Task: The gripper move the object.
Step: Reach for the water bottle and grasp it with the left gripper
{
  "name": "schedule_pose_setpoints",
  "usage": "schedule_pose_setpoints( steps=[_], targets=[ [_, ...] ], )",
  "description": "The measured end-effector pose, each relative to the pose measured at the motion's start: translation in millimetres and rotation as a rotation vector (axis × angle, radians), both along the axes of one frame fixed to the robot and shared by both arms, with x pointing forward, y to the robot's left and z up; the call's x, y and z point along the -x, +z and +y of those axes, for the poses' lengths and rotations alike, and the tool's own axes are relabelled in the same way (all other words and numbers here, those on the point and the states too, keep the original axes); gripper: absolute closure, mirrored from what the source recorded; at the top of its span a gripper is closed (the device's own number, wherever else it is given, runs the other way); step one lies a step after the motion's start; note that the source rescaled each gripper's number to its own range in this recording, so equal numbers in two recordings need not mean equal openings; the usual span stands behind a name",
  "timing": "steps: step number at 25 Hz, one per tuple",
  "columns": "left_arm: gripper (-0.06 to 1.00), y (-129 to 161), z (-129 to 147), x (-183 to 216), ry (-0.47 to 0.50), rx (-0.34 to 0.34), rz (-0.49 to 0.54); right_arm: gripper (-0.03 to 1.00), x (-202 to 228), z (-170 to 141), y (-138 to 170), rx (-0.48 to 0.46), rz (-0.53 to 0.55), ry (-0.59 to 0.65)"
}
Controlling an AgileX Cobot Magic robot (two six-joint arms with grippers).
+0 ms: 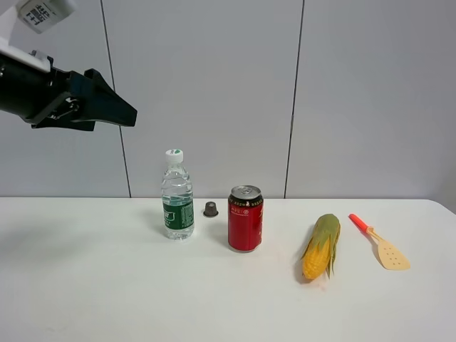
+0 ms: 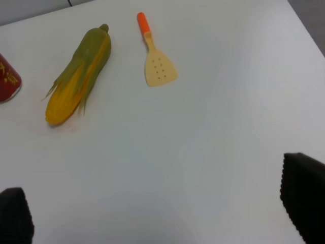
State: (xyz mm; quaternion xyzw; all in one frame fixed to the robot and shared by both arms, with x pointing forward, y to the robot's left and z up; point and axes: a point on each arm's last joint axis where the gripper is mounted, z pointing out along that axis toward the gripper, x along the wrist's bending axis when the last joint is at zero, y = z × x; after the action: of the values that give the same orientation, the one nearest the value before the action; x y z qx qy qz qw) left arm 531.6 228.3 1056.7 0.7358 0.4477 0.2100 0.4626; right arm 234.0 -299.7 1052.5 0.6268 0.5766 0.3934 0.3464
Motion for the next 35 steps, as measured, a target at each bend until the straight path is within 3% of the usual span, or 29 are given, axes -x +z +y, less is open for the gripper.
schedule_pose_setpoints(
  steps=[4, 8, 11, 14, 18, 24, 29, 35],
  targets=[
    [-0.06, 39, 4, -14, 0.030, -0.080, -0.074, -0.03, 0, 0, 0, 0.000, 0.000, 0.000],
    [-0.06, 90, 7, -23, 0.145, -0.082, -0.114, -0.03, 0, 0, 0, 0.000, 0.000, 0.000],
    [-0.06, 98, 3, -22, 0.178, -0.104, -0.115, -0.03, 0, 0, 0, 0.000, 0.000, 0.000],
    [-0.06, 85, -14, -22, 0.127, -0.126, -0.057, -0.03, 0, 0, 0, 0.000, 0.000, 0.000],
    [-0.06, 55, -34, -23, 0.068, -0.103, 0.040, -0.03, 0, 0, 0, 0.000, 0.000, 0.000],
    [-0.06, -12, -27, -17, 0.167, -0.142, -0.007, -0.03, 0, 0, 0, 0.000, 0.000, 0.000],
    [-0.06, -44, -20, -16, 0.242, -0.138, -0.074, -0.03, 0, 0, 0, 0.000, 0.000, 0.000],
    [-0.06, -71, -28, -28, 0.243, -0.056, -0.036, -0.03, 0, 0, 0, 0.000, 0.000, 0.000]
  ],
)
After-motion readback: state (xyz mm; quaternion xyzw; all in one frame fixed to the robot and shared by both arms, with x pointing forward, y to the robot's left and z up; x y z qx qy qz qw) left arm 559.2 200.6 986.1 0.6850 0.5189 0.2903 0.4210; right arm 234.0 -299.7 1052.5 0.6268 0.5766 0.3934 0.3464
